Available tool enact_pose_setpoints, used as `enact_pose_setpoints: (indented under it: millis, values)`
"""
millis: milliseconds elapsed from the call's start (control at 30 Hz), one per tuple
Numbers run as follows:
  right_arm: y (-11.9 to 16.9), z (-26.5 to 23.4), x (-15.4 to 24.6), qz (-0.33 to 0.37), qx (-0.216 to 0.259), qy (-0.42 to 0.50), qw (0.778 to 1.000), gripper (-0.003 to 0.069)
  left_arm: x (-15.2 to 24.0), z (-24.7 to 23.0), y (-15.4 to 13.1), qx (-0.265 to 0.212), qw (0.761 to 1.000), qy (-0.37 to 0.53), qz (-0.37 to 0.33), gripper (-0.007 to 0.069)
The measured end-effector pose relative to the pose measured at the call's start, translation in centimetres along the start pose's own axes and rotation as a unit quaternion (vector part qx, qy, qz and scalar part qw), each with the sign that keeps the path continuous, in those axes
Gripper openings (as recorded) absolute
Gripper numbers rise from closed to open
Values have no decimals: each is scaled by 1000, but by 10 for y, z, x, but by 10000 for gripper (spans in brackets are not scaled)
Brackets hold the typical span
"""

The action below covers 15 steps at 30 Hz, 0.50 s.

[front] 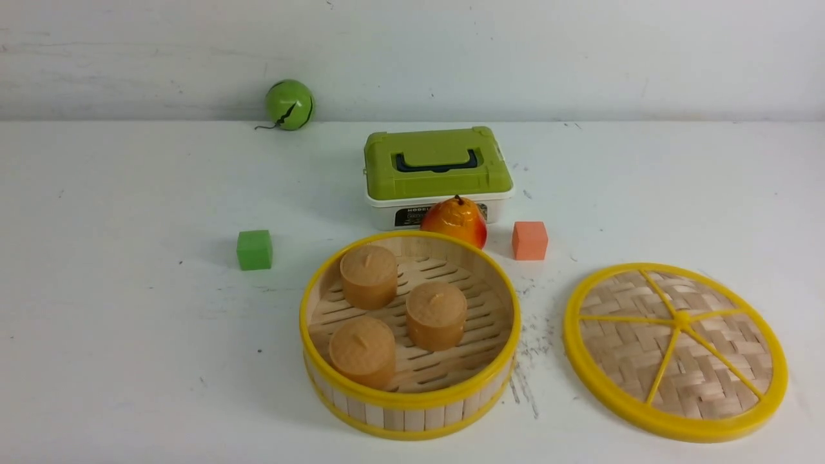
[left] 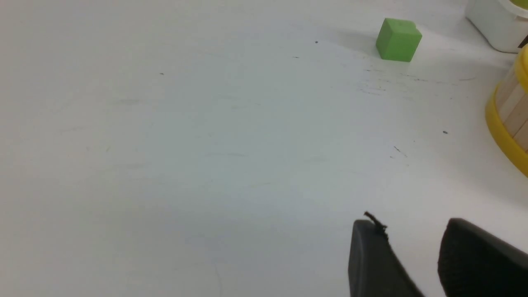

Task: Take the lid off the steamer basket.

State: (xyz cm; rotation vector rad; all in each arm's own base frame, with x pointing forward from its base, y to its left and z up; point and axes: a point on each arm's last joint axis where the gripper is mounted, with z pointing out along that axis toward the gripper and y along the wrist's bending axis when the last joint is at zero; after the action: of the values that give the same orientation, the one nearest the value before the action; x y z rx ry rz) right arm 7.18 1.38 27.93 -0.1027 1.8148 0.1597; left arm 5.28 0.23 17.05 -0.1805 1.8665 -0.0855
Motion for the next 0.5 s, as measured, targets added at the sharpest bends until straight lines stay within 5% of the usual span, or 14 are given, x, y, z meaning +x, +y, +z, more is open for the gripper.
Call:
enact_pose_setpoints:
  millis: [233, 500]
  values:
    - [-14, 8, 81, 41, 61, -44, 996, -22, 0, 0, 0, 0, 1000, 0, 0, 239]
    - [-18, 5, 107, 76, 98, 9, 992, -22, 0, 0, 0, 0, 1000, 0, 0, 239]
